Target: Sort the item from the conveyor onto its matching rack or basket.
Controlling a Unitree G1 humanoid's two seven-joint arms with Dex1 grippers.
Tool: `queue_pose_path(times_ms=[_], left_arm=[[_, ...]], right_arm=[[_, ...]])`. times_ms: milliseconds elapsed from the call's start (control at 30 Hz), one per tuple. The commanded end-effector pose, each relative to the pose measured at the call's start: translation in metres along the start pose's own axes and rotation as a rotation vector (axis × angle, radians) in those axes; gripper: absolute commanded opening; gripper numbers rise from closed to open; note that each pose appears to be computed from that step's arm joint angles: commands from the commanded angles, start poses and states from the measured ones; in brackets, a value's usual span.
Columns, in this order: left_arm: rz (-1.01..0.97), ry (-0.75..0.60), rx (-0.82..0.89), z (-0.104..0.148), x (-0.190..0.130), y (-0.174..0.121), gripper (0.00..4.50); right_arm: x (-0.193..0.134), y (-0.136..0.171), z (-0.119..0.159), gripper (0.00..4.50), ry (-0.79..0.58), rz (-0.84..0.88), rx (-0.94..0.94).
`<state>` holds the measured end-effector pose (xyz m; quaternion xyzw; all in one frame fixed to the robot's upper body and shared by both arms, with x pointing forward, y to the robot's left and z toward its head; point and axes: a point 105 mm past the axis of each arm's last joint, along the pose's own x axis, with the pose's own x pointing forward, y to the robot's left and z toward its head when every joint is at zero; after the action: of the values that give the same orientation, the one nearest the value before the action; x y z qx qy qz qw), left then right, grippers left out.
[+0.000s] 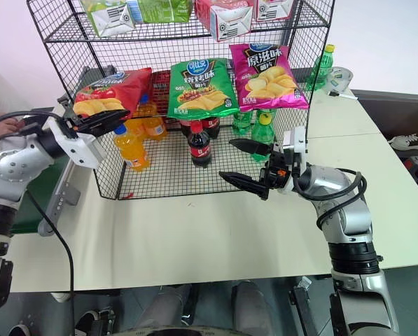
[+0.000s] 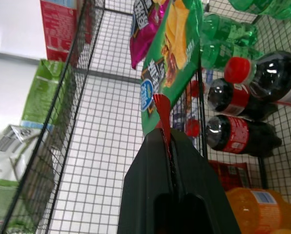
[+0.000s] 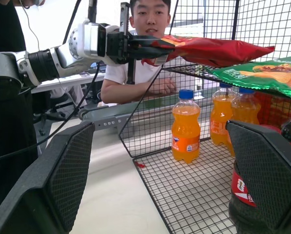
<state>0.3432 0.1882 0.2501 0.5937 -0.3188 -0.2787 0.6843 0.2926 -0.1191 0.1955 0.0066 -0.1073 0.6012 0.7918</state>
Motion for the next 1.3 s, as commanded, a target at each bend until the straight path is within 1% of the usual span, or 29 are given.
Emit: queue_pose_path(times_ms=[33,200,267,333,467,500,700,800,1033,1133,1167,1200,1300], left_arm=[[0.051,0.018,0.014,-0.008,0.002,0.019,0.06],[0.069,0.010,-0.006,-0.011,0.012,0.019,0.06],[0.046,-0.004,-0.013,-0.010,0.016,0.013,0.06],[0.020,0.004,-0.004,-0.012,0.017,0.007,0.06],[0.011,0.019,0.006,-0.018,0.015,0.007,0.06],[0.011,0.026,0.009,-0.020,0.016,0.007,0.06],[0.027,0.022,-0.008,-0.025,0.025,0.013,0.06],[0.006,0.014,0.012,-0.024,0.029,0.011,0.06],[-0.066,-0.016,-0.002,-0.020,0.031,-0.007,0.06],[0.002,-0.009,-0.049,-0.022,0.031,0.004,0.06],[0.026,-0.008,-0.058,-0.023,0.030,0.008,0.60],[0.039,-0.004,-0.062,-0.023,0.029,0.011,0.90],[0.041,-0.011,-0.069,-0.022,0.025,0.014,2.38]], right_arm=[[0.003,0.000,0.012,4.50,-0.028,0.010,-0.047],[0.004,-0.001,0.011,4.50,-0.028,0.009,-0.048],[0.004,-0.001,0.012,4.50,-0.030,0.007,-0.049],[0.003,-0.001,0.015,4.50,-0.035,0.011,-0.054],[0.003,-0.003,0.031,4.50,-0.106,-0.005,-0.056],[0.004,-0.004,0.031,4.50,-0.106,-0.010,-0.067],[0.010,-0.004,0.028,4.50,-0.095,-0.013,-0.067],[0.011,-0.004,0.028,4.50,-0.088,-0.016,-0.070],[0.014,-0.004,0.028,4.50,-0.077,-0.013,-0.073],[0.014,-0.003,0.026,4.50,-0.069,-0.011,-0.074],[0.013,-0.003,0.025,4.50,-0.065,-0.010,-0.074],[0.013,-0.003,0.025,4.50,-0.063,-0.010,-0.074],[0.012,-0.004,0.024,4.50,-0.057,-0.011,-0.074]])
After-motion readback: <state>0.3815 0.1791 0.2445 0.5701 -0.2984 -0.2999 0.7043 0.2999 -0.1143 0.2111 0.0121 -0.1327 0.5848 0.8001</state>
